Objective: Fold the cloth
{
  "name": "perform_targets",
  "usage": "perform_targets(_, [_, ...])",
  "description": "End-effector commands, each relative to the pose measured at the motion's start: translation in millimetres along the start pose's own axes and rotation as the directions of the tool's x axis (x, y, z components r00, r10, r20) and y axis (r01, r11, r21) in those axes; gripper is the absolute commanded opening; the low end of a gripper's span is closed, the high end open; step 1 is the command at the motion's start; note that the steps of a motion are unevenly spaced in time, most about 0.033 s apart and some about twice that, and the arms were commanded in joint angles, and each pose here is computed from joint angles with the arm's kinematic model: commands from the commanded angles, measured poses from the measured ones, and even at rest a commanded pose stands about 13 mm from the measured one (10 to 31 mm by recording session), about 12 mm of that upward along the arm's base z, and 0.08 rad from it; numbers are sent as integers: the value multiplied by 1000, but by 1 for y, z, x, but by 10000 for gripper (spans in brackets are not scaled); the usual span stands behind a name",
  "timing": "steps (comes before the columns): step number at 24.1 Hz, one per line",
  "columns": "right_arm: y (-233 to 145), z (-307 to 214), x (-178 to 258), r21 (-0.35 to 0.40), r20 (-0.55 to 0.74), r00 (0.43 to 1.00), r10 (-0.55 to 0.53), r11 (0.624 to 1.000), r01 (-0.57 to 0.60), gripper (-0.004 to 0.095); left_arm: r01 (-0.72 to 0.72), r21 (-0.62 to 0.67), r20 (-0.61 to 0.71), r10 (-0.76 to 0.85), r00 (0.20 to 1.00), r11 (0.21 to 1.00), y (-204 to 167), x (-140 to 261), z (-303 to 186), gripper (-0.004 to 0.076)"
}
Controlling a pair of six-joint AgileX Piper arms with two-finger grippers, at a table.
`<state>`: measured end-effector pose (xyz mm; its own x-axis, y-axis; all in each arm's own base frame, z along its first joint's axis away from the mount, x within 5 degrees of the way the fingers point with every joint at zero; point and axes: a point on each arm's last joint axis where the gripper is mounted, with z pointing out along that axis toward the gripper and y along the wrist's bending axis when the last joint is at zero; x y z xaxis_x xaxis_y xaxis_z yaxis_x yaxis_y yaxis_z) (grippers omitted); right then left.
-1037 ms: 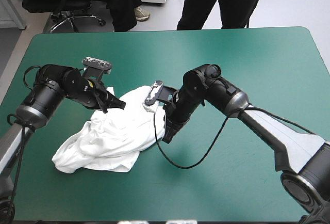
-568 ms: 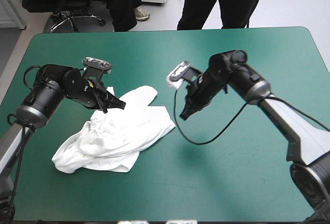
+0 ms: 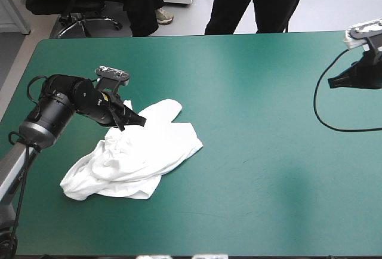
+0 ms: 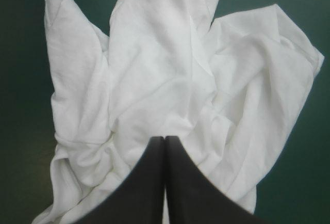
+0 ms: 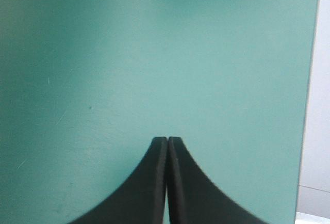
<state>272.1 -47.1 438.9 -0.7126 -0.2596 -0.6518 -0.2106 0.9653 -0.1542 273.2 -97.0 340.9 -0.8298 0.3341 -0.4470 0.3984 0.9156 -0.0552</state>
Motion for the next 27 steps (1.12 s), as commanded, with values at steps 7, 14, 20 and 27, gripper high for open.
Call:
perform_targets(7, [29, -81, 0, 77, 224, 973, -56, 996, 39, -13, 15, 13, 91, -16, 996, 1000, -4, -6, -19, -18])
perform_targets(14, [32, -88, 0, 101, 254, 965, -59, 994, 34, -13, -27, -3, 54, 27, 998, 1000, -3, -5, -15, 124])
perform_targets(20, [28, -89, -1, 142, 266, 963, -45, 990, 7, -13, -41, 26, -26, 42, 999, 999, -2, -10, 14, 500])
perform_targets(27, [28, -89, -1, 142, 265, 963, -45, 990, 7, -13, -35, 23, -122, 38, 992, 999, 3, -14, 60, 580])
